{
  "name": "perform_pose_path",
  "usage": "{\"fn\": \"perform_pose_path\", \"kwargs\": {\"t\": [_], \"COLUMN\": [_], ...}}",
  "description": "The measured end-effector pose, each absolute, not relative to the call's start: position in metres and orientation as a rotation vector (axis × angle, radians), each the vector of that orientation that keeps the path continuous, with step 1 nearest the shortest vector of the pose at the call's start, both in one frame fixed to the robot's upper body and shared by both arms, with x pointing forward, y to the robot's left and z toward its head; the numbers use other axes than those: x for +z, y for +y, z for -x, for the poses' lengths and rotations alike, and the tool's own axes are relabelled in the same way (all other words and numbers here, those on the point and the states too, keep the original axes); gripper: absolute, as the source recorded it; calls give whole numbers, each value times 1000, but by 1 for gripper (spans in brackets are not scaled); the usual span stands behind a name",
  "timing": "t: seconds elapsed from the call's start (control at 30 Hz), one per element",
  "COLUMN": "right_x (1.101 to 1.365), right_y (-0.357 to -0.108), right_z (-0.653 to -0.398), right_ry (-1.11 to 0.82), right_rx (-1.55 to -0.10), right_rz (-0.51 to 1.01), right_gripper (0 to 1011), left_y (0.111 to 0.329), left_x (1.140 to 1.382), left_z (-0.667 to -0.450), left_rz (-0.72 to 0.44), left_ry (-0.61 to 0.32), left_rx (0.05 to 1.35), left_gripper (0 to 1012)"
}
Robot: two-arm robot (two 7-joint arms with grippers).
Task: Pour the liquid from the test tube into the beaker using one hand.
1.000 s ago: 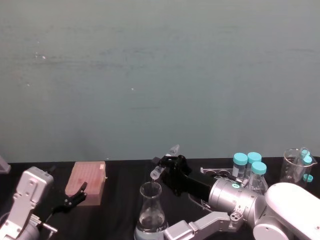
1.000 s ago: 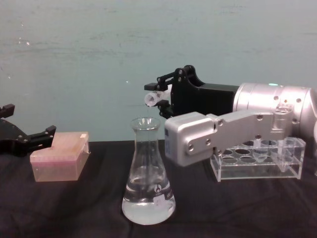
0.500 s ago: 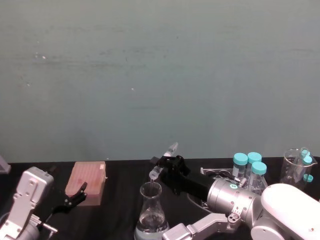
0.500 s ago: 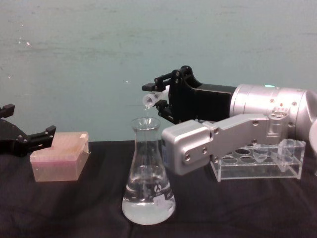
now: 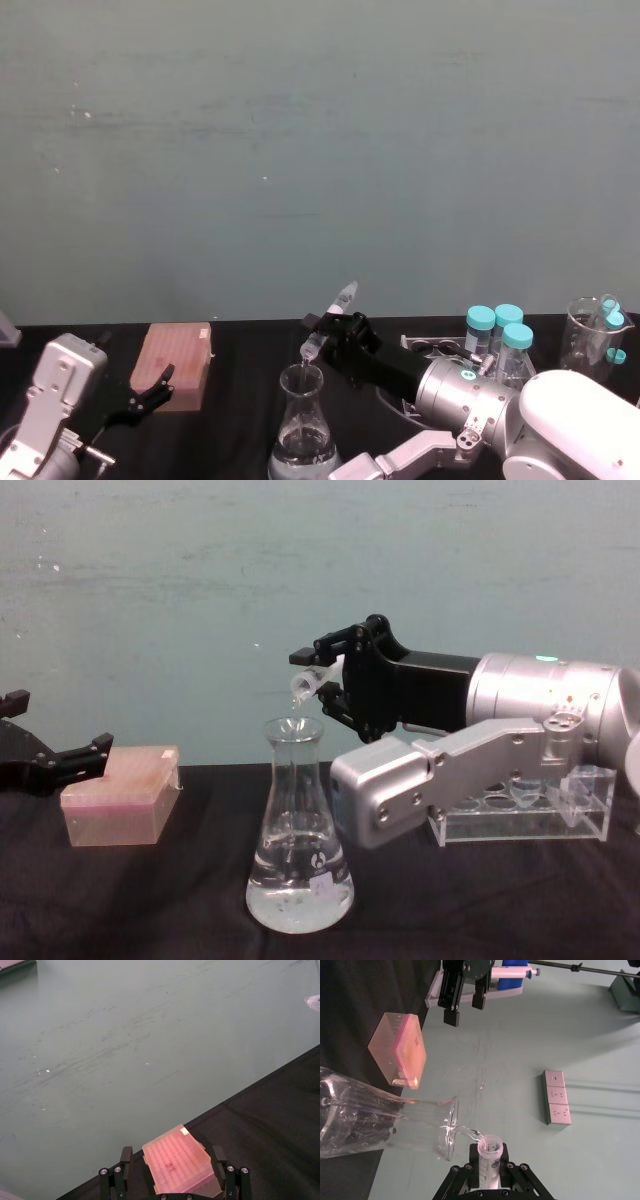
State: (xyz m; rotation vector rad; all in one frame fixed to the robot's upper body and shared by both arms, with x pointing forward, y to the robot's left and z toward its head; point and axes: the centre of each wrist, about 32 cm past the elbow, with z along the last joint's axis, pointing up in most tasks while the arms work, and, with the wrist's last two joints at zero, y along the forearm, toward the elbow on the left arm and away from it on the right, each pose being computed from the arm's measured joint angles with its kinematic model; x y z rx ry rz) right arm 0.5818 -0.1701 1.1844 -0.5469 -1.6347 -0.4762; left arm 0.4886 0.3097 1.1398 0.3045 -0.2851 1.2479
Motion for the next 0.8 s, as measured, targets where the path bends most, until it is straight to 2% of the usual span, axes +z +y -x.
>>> {"fn": "perform_pose_path", "kwargs": {"t": [0.8], "right_x": [1181], "right_y": [-168], "right_z": [-583], "right_ry": [-1688], "right_rx": [-461], "right_rz": [560], "right_gripper": [215], "left_y": [310], "left_x": [1140], "left_z": [-489], "left_rz": [-305], "left_ry": [-285], "left_rx": [1248], "left_gripper": [1000]}}
